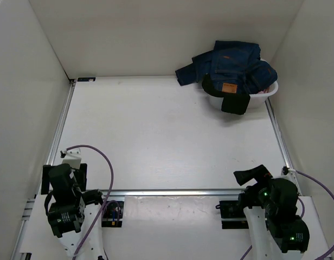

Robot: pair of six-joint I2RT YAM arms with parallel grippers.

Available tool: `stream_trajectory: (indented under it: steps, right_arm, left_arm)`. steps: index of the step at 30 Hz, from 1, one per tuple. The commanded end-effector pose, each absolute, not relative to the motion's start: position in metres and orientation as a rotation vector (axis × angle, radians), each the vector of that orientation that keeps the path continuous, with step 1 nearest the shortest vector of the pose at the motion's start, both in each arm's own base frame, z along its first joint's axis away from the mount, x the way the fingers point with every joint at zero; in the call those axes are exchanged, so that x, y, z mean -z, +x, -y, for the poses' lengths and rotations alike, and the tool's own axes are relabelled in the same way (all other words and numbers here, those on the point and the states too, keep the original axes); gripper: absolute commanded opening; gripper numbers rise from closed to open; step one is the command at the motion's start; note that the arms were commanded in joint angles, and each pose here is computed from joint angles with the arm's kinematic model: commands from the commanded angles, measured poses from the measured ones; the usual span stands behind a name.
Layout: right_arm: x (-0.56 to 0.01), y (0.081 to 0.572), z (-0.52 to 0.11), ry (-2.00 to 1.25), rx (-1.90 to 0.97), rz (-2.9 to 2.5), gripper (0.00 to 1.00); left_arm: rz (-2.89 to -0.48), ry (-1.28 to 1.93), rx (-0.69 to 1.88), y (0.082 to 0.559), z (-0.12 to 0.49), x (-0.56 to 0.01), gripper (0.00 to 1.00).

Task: Fold and stack the trousers
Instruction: Grab the trousers from the pile

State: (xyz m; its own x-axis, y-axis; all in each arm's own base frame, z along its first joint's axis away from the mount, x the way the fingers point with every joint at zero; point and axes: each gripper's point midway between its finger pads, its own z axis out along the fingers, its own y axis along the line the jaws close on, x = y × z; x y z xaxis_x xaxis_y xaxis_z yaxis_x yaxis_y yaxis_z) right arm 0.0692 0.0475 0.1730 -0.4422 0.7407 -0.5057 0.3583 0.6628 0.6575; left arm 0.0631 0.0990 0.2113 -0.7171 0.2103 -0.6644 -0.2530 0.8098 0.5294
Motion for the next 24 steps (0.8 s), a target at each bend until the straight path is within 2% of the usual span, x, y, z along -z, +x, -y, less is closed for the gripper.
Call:
stream_trajectory:
  steps: [1,4,9,12,13,14,15,17,19,21,22,23,24]
  right_arm:
    - [-0.156,0.043,-0.039,0.824,-0.488,-2.154,0.99]
    - [-0.185,0.049,-0.031,0.709,-0.42,-2.108,0.99]
    - [-0.248,0.107,-0.021,0.546,-0.305,-2.077,0.99]
    - [-0.289,0.173,-0.02,0.445,-0.269,-2.094,0.99]
    - [-0.288,0.206,-0.019,0.439,-0.247,-2.164,0.99]
    - [-0.317,0.227,-0.018,0.388,-0.236,-2.112,0.99]
    - [-0.315,0.269,-0.015,0.386,-0.21,-2.144,0.99]
    - [-0.346,0.312,-0.012,0.352,-0.194,-2.084,0.99]
    - [-0.328,0.371,-0.011,0.336,-0.173,-2.139,0.99]
    - [-0.339,0.411,-0.01,0.319,-0.17,-2.111,0.99]
    - [-0.304,0.444,-0.008,0.338,-0.145,-2.195,0.99]
    - [-0.322,0.465,-0.005,0.338,-0.139,-2.143,0.99]
    - [-0.286,0.496,-0.002,0.357,-0.109,-2.208,0.99]
  left_arm:
    - [-2.266,-0.018,-0.729,0.069,-0.093,-0.201,1.0]
    - [-2.285,-0.007,-0.688,0.074,-0.089,-0.198,1.0]
    - [-2.355,0.057,-0.625,0.085,-0.084,-0.194,1.0]
    - [-2.351,0.061,-0.615,0.099,-0.087,-0.207,1.0]
    - [-2.347,0.05,-0.612,0.104,-0.087,-0.21,1.0]
    - [-2.344,0.049,-0.612,0.108,-0.089,-0.213,1.0]
    - [-2.338,0.034,-0.607,0.117,-0.091,-0.22,1.0]
    - [-2.347,0.016,-0.61,0.125,-0.094,-0.222,1.0]
    - [-2.352,-0.022,-0.606,0.139,-0.099,-0.228,1.0]
    - [-2.366,-0.063,-0.614,0.147,-0.104,-0.229,1.0]
    - [-2.401,-0.069,-0.604,0.153,-0.105,-0.226,1.0]
    - [-2.412,-0.067,-0.602,0.158,-0.106,-0.224,1.0]
    - [-2.414,-0.083,-0.609,0.161,-0.11,-0.226,1.0]
